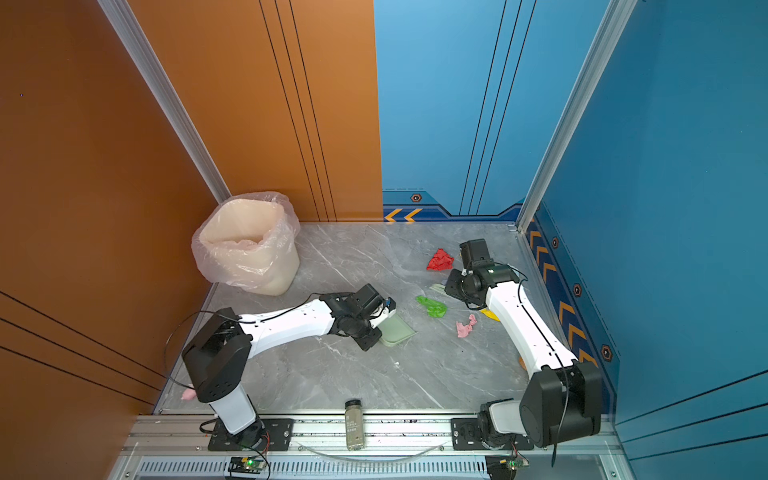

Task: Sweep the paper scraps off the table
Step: 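Sweep the green paper with the brush in the right gripper into the dustpan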

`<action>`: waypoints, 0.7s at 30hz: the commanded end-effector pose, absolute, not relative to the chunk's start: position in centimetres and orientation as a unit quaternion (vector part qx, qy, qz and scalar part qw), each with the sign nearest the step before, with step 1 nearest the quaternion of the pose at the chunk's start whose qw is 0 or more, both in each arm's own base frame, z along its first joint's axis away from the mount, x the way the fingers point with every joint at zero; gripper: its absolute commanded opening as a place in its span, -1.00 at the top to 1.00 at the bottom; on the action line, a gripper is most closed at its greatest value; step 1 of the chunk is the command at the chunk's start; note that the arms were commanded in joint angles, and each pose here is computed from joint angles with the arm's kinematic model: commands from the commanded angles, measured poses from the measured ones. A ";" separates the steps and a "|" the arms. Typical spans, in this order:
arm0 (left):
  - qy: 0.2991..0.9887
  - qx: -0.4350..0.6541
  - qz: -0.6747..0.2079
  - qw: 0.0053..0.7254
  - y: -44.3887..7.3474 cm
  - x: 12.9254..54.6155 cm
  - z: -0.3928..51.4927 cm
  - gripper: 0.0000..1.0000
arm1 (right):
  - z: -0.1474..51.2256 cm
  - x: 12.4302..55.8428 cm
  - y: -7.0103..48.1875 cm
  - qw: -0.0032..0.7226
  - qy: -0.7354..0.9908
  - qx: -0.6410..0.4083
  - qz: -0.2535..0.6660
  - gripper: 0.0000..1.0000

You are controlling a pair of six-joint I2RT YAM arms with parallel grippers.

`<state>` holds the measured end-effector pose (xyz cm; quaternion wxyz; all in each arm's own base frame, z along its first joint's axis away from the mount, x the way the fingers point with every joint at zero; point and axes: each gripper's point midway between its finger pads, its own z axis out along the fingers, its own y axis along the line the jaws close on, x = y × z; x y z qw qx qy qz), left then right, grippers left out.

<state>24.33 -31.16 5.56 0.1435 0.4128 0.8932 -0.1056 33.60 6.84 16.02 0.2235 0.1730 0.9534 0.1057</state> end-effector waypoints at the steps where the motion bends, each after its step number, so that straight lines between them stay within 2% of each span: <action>1: 0.883 0.436 -0.096 0.145 -32.4 24.3 5.5 1.00 | 14.8 33.8 6.1 0.216 0.959 0.167 0.075 1.00; 11: 0.879 0.449 -0.089 0.131 -34.3 24.2 3.8 1.00 | 12.4 33.1 6.5 0.181 0.975 0.126 0.031 1.00; 21: 0.885 0.440 -0.073 0.131 -34.4 24.9 3.0 1.00 | 10.4 30.3 9.9 0.124 0.992 0.036 0.016 1.00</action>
